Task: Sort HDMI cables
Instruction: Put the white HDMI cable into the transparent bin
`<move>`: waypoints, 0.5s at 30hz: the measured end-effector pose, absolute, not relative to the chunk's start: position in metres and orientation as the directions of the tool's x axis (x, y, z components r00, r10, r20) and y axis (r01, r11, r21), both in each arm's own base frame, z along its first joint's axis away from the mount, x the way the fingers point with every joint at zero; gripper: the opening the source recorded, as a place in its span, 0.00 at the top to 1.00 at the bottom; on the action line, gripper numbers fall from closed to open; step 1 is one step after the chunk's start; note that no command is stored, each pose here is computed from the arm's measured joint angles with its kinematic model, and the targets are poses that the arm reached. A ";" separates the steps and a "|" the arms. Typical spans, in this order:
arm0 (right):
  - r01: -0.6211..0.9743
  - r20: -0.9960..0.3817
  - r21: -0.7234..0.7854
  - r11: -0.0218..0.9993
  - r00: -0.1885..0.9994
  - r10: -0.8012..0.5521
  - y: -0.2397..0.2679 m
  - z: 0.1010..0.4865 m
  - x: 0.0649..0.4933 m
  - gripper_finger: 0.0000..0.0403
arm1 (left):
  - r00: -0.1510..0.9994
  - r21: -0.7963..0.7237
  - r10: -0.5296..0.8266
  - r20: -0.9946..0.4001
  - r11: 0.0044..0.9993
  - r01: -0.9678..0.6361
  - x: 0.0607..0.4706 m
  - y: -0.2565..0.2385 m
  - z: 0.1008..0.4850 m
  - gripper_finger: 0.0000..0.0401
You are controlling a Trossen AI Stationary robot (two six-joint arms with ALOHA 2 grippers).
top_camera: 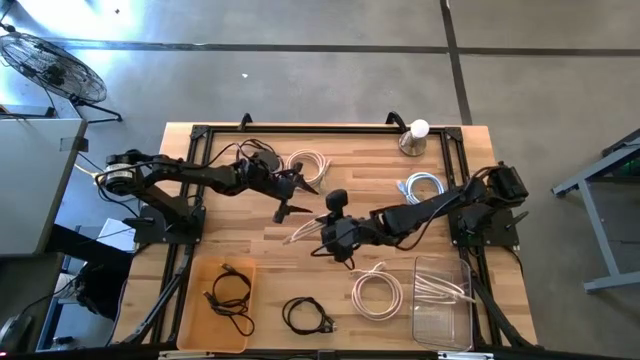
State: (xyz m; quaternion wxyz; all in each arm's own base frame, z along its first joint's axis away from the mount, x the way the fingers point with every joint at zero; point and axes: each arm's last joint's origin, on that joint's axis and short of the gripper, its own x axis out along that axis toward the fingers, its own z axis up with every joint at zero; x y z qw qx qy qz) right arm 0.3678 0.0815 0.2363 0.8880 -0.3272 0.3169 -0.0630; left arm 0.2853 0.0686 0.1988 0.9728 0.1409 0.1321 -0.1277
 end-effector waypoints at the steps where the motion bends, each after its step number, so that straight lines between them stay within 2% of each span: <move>1: -0.085 -0.526 -0.627 0.774 0.780 -0.340 0.084 0.235 0.366 0.92 | 0.932 0.239 -0.211 -0.295 0.928 0.285 0.285 0.069 0.199 0.36; 9: 0.002 -0.535 -0.650 0.760 0.709 -0.460 0.110 0.257 0.322 0.92 | 0.938 0.250 -0.206 -0.280 0.927 0.278 0.283 0.068 0.204 0.36; 15: 0.137 -0.456 -0.554 0.821 0.776 -0.437 0.129 0.309 0.262 0.92 | 0.924 0.394 -0.326 -0.199 0.837 0.380 0.275 0.062 0.224 0.36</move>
